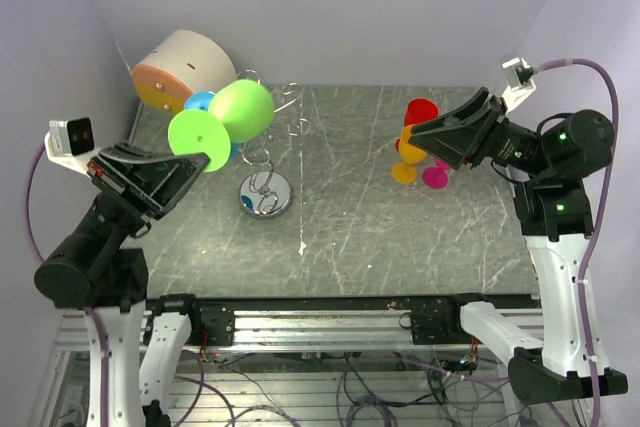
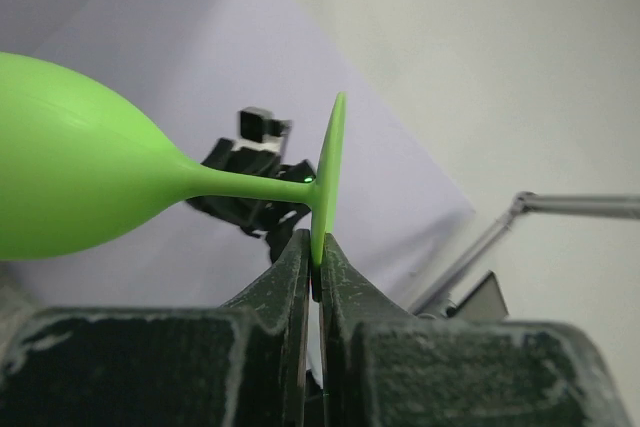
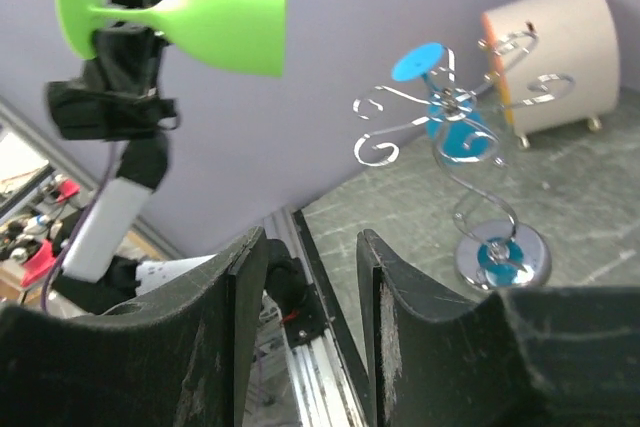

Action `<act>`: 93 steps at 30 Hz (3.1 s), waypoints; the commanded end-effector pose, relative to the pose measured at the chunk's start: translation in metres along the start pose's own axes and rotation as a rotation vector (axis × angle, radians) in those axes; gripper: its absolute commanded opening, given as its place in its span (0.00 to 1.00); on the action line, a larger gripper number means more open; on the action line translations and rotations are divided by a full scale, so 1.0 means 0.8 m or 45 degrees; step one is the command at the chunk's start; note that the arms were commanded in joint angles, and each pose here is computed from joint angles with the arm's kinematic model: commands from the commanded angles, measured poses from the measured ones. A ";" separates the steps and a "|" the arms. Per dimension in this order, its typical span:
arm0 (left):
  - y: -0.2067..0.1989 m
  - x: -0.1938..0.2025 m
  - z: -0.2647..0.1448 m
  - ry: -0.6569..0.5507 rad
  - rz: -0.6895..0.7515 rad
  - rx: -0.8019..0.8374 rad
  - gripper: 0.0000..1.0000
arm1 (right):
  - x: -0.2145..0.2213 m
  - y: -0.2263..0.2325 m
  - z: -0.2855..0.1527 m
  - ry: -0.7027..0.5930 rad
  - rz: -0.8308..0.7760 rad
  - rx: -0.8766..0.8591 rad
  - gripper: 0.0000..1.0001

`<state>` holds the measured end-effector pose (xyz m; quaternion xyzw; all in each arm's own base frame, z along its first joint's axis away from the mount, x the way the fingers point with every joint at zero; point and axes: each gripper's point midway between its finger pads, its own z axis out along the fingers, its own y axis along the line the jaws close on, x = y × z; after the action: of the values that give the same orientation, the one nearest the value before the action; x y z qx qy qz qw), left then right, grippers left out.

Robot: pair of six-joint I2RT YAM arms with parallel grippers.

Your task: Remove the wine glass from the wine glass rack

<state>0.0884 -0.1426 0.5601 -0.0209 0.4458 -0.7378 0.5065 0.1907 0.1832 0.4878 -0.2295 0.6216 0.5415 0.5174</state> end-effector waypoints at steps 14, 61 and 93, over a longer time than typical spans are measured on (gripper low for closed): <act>-0.109 0.052 -0.060 0.347 0.176 0.902 0.17 | -0.041 0.077 0.017 0.009 -0.164 -0.498 0.50; -0.063 0.123 -0.130 0.517 0.107 0.849 0.11 | 0.081 0.195 0.119 0.162 -0.094 -1.133 0.39; 0.123 0.086 -0.112 0.259 0.405 -0.482 0.63 | -0.078 -0.074 0.072 -0.066 -0.493 1.033 0.00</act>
<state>0.0188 -0.1618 0.4744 0.1511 0.4263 -0.7280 0.5153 0.2143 0.2729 0.5849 -0.2370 0.5643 0.4121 0.6750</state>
